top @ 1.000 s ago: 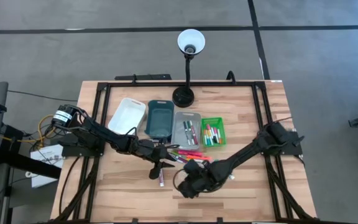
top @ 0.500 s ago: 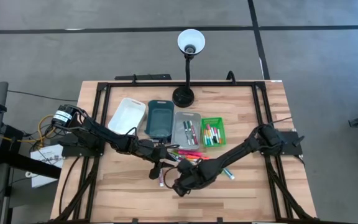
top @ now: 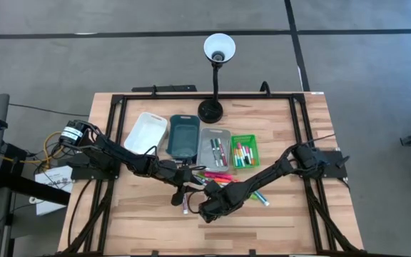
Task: Pick & Place Markers
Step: Put the small purple highlighter pen into the green bin
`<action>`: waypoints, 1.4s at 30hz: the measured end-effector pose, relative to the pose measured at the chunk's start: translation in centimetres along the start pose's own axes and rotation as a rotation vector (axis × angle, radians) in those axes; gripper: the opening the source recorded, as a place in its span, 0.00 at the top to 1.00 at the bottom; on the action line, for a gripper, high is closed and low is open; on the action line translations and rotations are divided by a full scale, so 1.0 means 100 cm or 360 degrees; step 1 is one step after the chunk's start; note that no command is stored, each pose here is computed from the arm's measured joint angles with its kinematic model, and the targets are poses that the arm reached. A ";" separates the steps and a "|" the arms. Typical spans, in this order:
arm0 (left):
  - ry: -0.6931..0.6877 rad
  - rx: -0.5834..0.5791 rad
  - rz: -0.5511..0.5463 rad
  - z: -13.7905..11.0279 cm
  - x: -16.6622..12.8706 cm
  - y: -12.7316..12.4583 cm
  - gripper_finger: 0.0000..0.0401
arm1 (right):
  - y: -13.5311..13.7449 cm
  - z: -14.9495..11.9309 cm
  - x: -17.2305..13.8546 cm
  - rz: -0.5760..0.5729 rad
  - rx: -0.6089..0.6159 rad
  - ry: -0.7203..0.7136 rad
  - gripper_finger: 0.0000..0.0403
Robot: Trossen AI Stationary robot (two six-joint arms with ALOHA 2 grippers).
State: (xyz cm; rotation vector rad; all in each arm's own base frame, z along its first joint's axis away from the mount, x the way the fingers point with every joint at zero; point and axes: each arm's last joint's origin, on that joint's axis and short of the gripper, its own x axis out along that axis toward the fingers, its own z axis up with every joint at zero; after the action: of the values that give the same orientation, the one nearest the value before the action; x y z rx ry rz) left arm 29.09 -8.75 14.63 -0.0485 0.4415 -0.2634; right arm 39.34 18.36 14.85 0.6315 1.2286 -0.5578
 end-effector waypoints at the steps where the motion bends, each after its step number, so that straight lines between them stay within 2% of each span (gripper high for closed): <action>1: 0.0000 0.0000 0.0000 0.000 0.000 0.000 0.71 | 0.000 -0.001 0.003 -0.0005 -0.0003 0.0025 0.76; 8: 0.0001 0.0000 0.0000 0.000 0.000 0.000 0.71 | 0.000 -0.005 0.017 -0.0036 -0.0076 0.0102 0.77; 15: 0.0001 0.0001 0.0000 0.000 0.000 0.000 0.71 | -0.002 -0.001 0.013 -0.0026 -0.0216 0.0094 0.96; 18: 0.0001 0.0000 0.0000 0.000 0.000 0.000 0.71 | -0.003 0.000 0.005 -0.0030 -0.0197 0.0035 0.93; 21: 0.0001 0.0001 0.0000 0.000 0.000 0.000 0.71 | -0.007 0.007 -0.022 -0.0025 -0.0183 -0.0058 0.91; 23: 0.0001 0.0000 0.0000 0.000 0.000 0.000 0.71 | -0.015 0.009 -0.043 -0.0105 -0.0186 -0.0140 0.92; 25: 0.0001 0.0001 0.0000 0.000 0.000 0.000 0.71 | -0.028 0.011 -0.063 -0.0259 -0.0144 -0.0259 0.95; 28: 0.0001 0.0001 0.0000 0.000 0.000 0.000 0.71 | -0.051 0.014 -0.094 -0.0489 0.0000 -0.0466 0.96; 31: 0.0001 0.0005 0.0001 0.000 0.000 0.000 0.71 | -0.073 0.021 -0.111 -0.0704 0.0115 -0.0526 0.95; 36: 0.0001 0.0004 0.0001 0.000 0.000 0.000 0.71 | -0.094 0.045 -0.106 -0.0897 0.0240 -0.0497 0.91; 42: 0.0003 -0.0009 -0.0005 0.000 0.000 -0.001 0.71 | -0.121 0.066 -0.067 -0.1038 0.0200 -0.0243 0.96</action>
State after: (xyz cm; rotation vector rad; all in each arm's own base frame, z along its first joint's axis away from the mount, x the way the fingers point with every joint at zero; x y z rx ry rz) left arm 29.05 -8.85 14.60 -0.0544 0.4444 -0.2652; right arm 33.74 5.48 21.05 0.2704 1.2521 -1.2113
